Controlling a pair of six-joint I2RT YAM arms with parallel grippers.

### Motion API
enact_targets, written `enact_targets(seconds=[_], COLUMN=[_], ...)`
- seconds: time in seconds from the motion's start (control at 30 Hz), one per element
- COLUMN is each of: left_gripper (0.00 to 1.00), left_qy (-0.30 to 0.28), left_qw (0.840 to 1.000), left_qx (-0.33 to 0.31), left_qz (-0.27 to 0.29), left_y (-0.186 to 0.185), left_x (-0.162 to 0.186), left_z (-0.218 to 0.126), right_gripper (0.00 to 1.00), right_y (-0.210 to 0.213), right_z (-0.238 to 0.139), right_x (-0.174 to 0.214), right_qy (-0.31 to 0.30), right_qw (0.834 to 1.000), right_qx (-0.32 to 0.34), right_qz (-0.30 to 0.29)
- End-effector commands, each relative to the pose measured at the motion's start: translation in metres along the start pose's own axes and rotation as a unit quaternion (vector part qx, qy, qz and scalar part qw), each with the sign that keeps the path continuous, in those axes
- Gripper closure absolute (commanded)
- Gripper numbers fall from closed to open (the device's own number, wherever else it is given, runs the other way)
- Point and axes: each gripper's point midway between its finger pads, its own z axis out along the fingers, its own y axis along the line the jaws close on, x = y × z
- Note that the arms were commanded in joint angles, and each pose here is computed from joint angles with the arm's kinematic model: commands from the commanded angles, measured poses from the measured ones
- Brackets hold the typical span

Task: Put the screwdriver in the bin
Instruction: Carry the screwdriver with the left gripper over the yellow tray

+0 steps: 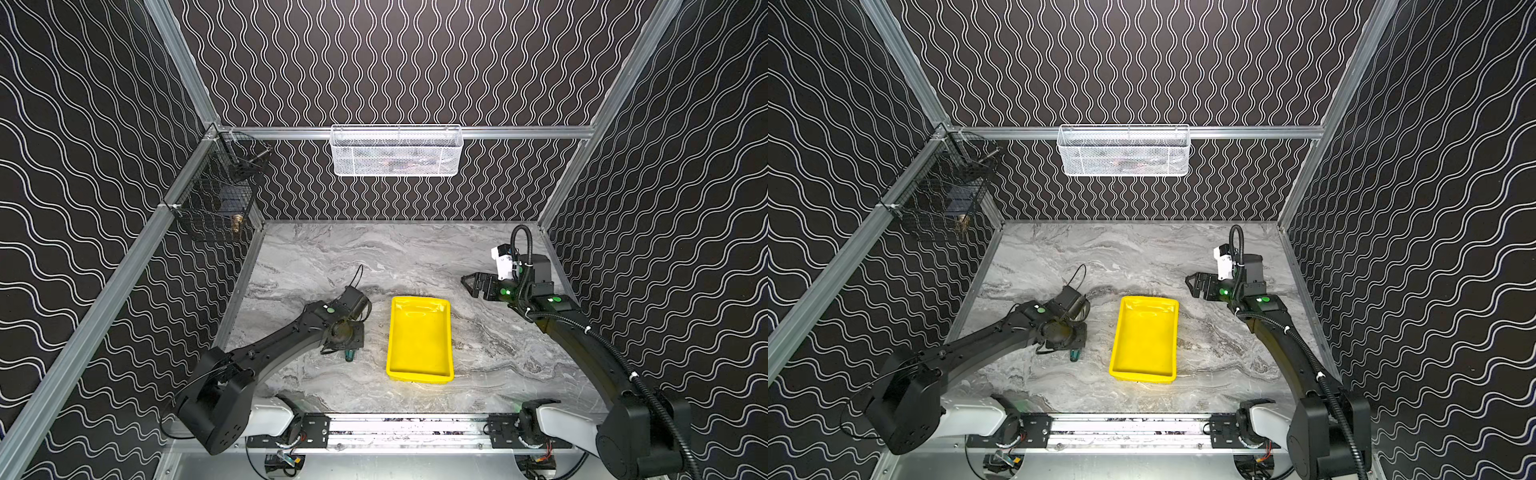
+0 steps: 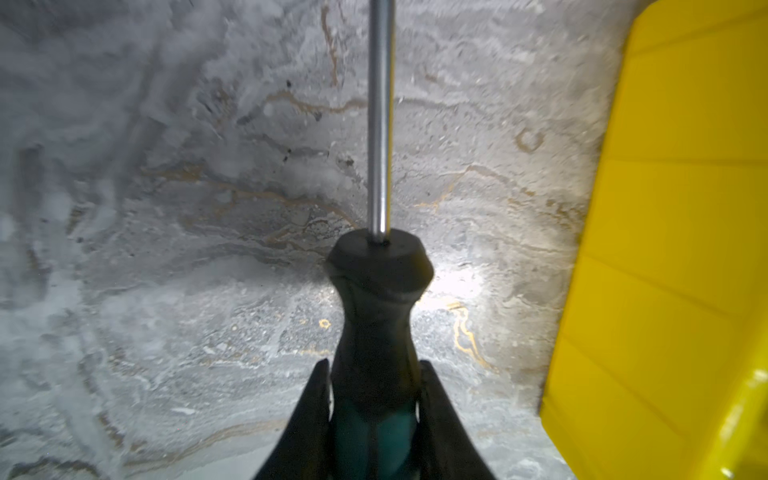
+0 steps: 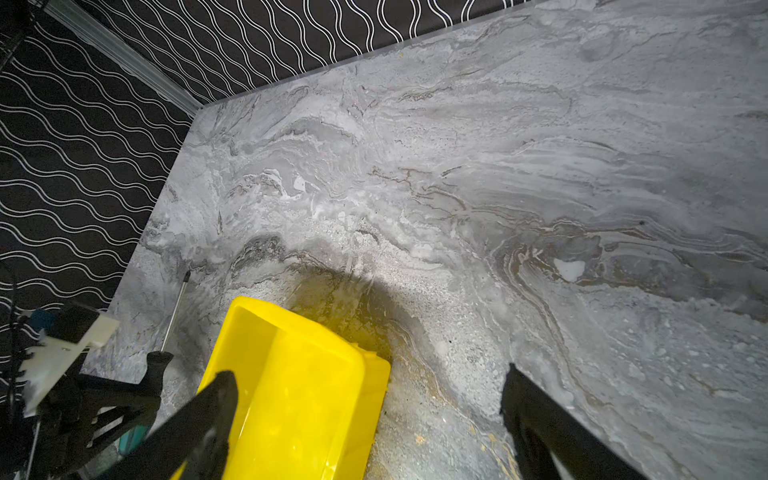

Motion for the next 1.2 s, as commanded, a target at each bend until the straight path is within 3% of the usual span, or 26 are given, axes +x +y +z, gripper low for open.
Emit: enact_targets(seconds=[0.0,0.27,0.5,0.8,1.17], left_gripper=[1.00,1.00,1.00,1.00,1.00], left_qy=[-0.011,-0.059,-0.089,-0.046,0.001], left_qw=[1.000,0.996,0.989,0.981,0.978], left_qx=[-0.018,-0.008,0.037,0.074,0.078], left_qz=[0.012,0.060,0.116,0.171,0.194], left_y=[0.003,-0.042,-0.111,-0.177,-0.198], left_x=[-0.006,-0.037,-0.047,-0.029,0.003], left_z=[-0.017,-0.060,-0.078,-0.038,0.014], right_gripper=[0.01,0.01,0.02,0.02,0.02], right_y=[0.006,0.009,0.013,0.017,0.018], right_z=[0.002,0.004,0.001,0.000,-0.001], right_x=[-0.006,-0.004,-0.008,-0.007,-0.009], right_qy=[-0.008,-0.007,-0.014,-0.020,-0.021], right_qw=[1.000,0.999,0.999,0.998,0.998], right_qx=[-0.018,-0.031,-0.036,-0.051,-0.053], right_qz=[0.001,0.006,0.007,0.020,0.024])
